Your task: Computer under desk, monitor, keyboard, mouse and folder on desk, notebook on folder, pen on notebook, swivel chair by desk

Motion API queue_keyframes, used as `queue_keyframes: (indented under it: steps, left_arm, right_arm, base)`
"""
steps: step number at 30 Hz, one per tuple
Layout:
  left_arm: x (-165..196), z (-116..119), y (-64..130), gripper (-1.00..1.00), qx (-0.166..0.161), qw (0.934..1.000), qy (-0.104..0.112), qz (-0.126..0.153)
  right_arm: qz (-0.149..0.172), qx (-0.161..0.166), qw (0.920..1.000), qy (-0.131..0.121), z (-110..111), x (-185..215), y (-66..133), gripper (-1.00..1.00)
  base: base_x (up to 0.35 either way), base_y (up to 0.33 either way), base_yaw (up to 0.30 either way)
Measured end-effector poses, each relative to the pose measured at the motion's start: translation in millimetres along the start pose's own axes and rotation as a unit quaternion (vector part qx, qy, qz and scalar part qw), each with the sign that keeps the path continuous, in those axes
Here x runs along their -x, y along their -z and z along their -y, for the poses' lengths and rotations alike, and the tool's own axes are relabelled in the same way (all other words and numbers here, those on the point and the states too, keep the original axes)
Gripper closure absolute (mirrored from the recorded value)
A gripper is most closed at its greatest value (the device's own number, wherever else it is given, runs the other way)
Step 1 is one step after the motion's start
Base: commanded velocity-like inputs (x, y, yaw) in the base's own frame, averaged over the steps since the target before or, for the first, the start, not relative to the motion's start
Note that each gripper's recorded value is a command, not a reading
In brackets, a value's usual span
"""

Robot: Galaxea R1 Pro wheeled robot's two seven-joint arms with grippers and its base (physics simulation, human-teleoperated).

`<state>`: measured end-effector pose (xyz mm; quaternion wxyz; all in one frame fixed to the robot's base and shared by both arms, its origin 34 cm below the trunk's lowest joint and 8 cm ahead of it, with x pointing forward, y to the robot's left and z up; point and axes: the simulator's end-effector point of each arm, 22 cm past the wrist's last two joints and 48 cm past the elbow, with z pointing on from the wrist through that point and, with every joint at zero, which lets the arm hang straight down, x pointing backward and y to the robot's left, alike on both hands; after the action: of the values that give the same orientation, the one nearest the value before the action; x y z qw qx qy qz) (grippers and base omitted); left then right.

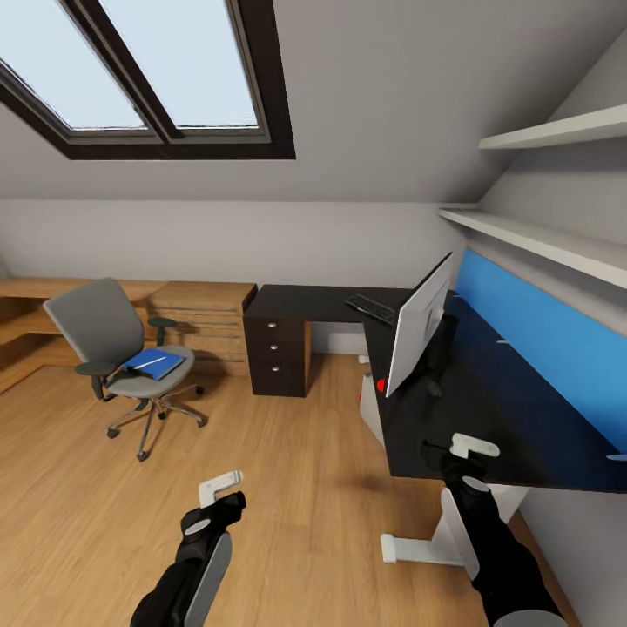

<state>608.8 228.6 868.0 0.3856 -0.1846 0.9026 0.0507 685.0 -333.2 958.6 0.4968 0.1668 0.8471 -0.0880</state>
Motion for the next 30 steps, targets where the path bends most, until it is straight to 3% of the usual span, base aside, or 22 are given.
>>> queue_keyframes:
  steps: [3,14,21,30]
  left_arm:
    - [15.8,-22.8,-4.2,-1.0,0.013,0.9997,-0.009,0.017]
    - [22.0,-29.8,-5.2,-1.0,0.017,0.9995,-0.012,0.023]
    - [20.6,-32.8,-6.1,-1.0,0.02,0.9995,-0.012,0.021]
    - [26.0,-48.0,-9.2,-1.0,0.029,0.9991,-0.018,0.027]
  right_arm:
    - [-0.006,-0.007,0.9999,0.013,11.5,-5.6,-3.9,-1.0]
    - [-0.007,-0.018,0.9994,0.03,35.0,-5.2,-10.9,-1.0]
    - [-0.011,0.026,0.9991,0.033,18.8,-9.1,-11.6,-1.0]
    - [-0.013,0.042,0.9985,0.033,12.0,-10.4,-10.9,-1.0]
  base:
    - [0.0,-0.174,0.0]
    - [0.0,-0.303,0.0]
    - [0.052,-0.321,0.0]
    - [0.264,-0.14,0.0]
